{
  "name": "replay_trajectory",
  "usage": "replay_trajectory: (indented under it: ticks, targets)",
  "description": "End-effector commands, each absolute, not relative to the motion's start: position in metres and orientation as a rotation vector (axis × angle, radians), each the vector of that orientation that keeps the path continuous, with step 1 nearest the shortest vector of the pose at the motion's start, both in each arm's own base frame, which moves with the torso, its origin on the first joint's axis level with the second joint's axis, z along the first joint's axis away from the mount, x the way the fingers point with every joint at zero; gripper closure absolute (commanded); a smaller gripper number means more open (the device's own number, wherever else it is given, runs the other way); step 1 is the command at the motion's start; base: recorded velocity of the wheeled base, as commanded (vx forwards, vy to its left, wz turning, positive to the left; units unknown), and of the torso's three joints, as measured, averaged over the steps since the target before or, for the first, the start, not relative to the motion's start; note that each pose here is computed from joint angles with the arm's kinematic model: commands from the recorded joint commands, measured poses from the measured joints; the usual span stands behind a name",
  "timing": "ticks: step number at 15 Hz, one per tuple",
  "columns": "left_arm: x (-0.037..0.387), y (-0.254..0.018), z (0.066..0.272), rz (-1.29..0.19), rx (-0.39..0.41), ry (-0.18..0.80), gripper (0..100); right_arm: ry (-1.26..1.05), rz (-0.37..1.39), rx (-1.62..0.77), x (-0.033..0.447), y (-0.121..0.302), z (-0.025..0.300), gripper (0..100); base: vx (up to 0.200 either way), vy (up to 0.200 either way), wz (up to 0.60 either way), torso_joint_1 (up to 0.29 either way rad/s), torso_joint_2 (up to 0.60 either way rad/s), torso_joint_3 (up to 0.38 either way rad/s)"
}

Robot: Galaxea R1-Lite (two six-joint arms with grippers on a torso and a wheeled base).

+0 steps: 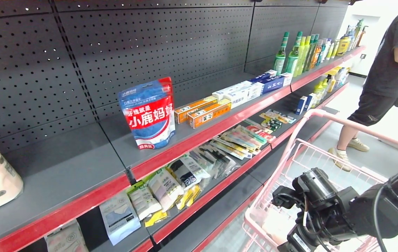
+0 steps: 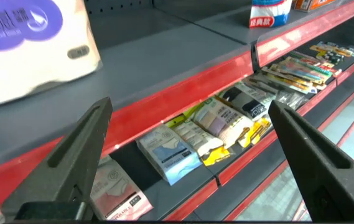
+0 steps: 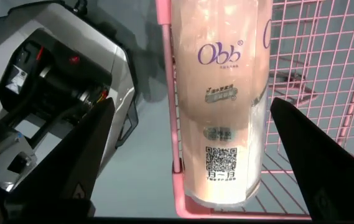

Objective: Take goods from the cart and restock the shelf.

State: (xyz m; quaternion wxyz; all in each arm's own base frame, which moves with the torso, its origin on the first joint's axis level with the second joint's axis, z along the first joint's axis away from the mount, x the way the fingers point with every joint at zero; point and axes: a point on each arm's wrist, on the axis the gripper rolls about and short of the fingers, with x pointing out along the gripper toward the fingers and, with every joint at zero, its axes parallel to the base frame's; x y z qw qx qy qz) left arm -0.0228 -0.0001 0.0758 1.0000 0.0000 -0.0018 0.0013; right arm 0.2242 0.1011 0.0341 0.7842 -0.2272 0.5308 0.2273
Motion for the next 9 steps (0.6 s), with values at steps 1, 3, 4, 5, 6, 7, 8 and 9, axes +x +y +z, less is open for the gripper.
replay_trajectory:
  ticks: [1,3,4,5,6,7,8,9]
  targets:
    - [-0.023,0.000,0.076,0.005,0.000,-0.005,0,1.137,0.487,-0.495,0.230,0.100,0.034,0,0.000,0.000,0.00,-0.149,0.36,0.212]
    - [-0.023,0.000,0.076,0.005,0.000,-0.003,0,1.134,0.492,-0.512,0.238,0.100,0.031,0,0.000,0.000,0.00,-0.054,0.11,0.058]
    - [-0.023,0.000,0.076,0.005,0.000,-0.003,0,1.142,0.493,-0.515,0.239,0.100,0.029,0,0.000,0.000,0.00,0.000,0.00,0.000]
    - [-0.023,0.000,0.076,0.003,0.000,-0.003,0,1.151,0.494,-0.516,0.242,0.101,0.026,0,0.000,0.000,0.00,0.000,0.00,0.000]
    - [-0.023,0.000,0.076,0.005,0.000,-0.003,0,1.157,0.495,-0.518,0.243,0.102,0.023,0,0.000,0.000,0.00,0.000,0.00,0.000]
    - [-0.023,0.000,0.076,0.005,0.000,-0.003,0,1.169,0.495,-0.519,0.244,0.102,0.020,0,0.000,0.000,0.00,0.000,0.00,0.000]
    - [-0.023,0.000,0.076,0.003,0.000,-0.005,0,1.180,0.496,-0.521,0.245,0.102,0.016,0,0.000,0.000,0.00,0.000,0.00,0.000]
    - [-0.023,0.000,0.076,0.005,0.000,-0.003,0,1.182,0.495,-0.520,0.246,0.102,0.015,0,0.000,0.000,0.00,0.000,0.00,0.000]
